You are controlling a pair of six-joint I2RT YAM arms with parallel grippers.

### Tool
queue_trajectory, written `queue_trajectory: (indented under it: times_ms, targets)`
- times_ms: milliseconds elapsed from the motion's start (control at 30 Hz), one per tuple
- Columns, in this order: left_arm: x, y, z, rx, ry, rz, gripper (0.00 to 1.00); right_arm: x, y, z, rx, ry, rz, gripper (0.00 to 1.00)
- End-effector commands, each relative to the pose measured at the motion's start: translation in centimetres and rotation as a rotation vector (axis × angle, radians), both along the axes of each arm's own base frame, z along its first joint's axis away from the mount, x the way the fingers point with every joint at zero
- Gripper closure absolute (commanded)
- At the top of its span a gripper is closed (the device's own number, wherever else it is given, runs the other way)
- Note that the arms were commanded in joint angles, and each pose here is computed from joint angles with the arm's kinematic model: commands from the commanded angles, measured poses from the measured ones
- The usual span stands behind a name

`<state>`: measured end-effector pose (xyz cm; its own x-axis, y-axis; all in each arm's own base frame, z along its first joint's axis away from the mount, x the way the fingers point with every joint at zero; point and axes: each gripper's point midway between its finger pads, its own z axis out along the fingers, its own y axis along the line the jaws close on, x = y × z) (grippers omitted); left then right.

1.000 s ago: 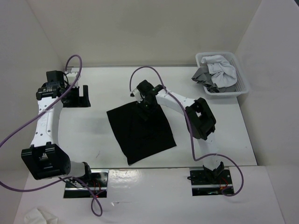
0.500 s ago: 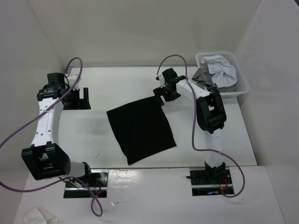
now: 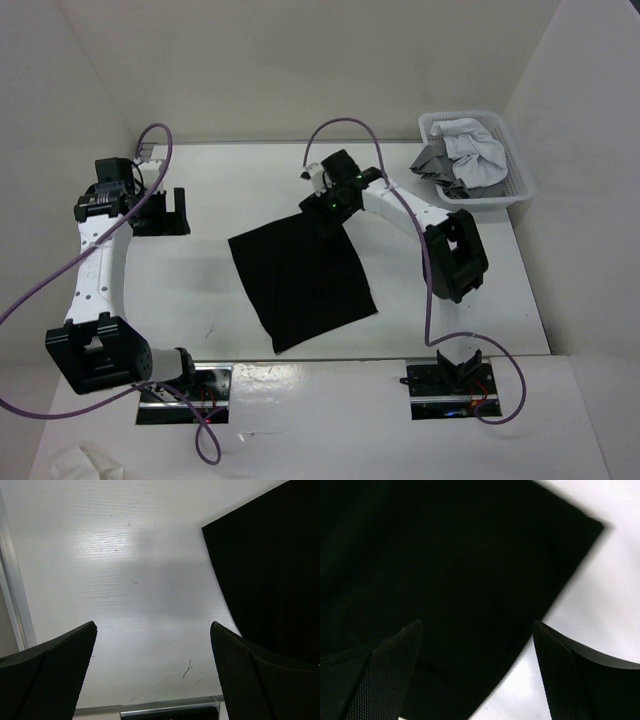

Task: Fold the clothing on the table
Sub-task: Flatten the skirt out

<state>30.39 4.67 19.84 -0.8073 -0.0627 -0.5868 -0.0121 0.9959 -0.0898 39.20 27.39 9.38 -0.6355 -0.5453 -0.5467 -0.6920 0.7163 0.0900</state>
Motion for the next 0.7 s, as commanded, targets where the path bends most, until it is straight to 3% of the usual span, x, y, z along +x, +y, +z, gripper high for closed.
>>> queue_trajectory:
  times_ms: [0,233,667]
  targets:
    - [-0.3,0.6,0.5,0.001,-0.030,0.030,0.00,-3.4,2.9,-0.9,-0.039,-0.014,0.118,0.06]
    - [-1.1,1.3,0.6,0.019,-0.039,0.061,0.00,-6.7,6.8,-4.2,-0.121,-0.007,0.232,0.06]
    - [-1.8,1.7,0.8,0.037,-0.047,0.081,0.00,-3.5,7.7,-6.2,-0.156,-0.050,0.166,0.06]
